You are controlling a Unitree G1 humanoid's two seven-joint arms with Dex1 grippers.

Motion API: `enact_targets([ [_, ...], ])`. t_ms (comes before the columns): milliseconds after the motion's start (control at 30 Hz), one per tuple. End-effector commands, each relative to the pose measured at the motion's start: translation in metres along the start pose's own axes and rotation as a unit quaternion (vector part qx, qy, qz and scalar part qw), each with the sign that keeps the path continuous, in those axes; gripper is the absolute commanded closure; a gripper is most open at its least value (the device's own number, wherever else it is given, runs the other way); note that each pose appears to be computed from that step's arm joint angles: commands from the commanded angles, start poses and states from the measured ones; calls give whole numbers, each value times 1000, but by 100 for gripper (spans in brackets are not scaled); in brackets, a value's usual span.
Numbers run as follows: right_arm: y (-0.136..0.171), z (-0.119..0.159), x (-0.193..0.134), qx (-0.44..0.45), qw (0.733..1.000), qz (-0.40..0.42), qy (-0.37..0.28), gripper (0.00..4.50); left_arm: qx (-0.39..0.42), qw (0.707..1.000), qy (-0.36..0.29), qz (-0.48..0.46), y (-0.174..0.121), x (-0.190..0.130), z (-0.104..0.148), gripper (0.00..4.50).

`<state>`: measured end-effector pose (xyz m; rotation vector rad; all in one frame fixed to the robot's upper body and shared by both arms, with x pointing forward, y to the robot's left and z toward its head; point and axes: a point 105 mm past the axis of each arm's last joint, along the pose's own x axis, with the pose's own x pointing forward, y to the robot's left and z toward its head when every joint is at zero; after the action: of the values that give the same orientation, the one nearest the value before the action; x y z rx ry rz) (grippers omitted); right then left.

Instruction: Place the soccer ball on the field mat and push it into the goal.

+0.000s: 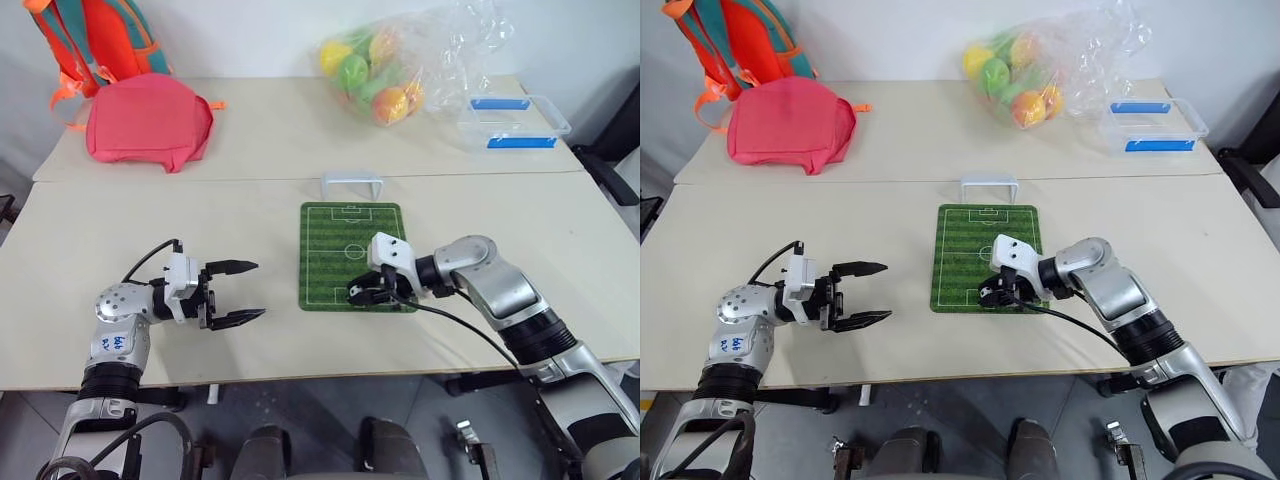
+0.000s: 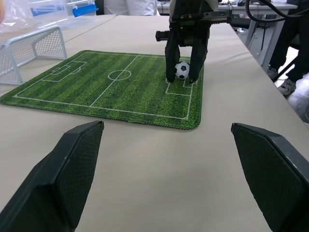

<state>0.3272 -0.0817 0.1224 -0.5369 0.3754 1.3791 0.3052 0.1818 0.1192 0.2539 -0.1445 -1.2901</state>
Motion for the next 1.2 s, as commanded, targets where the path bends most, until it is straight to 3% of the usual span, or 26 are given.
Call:
enact_targets([
  [33,-1,9,-4,-13,1000,-4,-11,366,16,1000,-9,3,2,1,6,0],
  [733,-1,-2,-7,2,1000,-6,-2,366,20,1000,-10,16,9,4,6,0],
  [1033,-2,0,-10,-7,1000,-12,0,65,24,999,-15,16,13,11,5,0],
  [1200,-2,17,-16,-30,999,-13,-12,65,25,999,-17,17,14,13,6,0],
])
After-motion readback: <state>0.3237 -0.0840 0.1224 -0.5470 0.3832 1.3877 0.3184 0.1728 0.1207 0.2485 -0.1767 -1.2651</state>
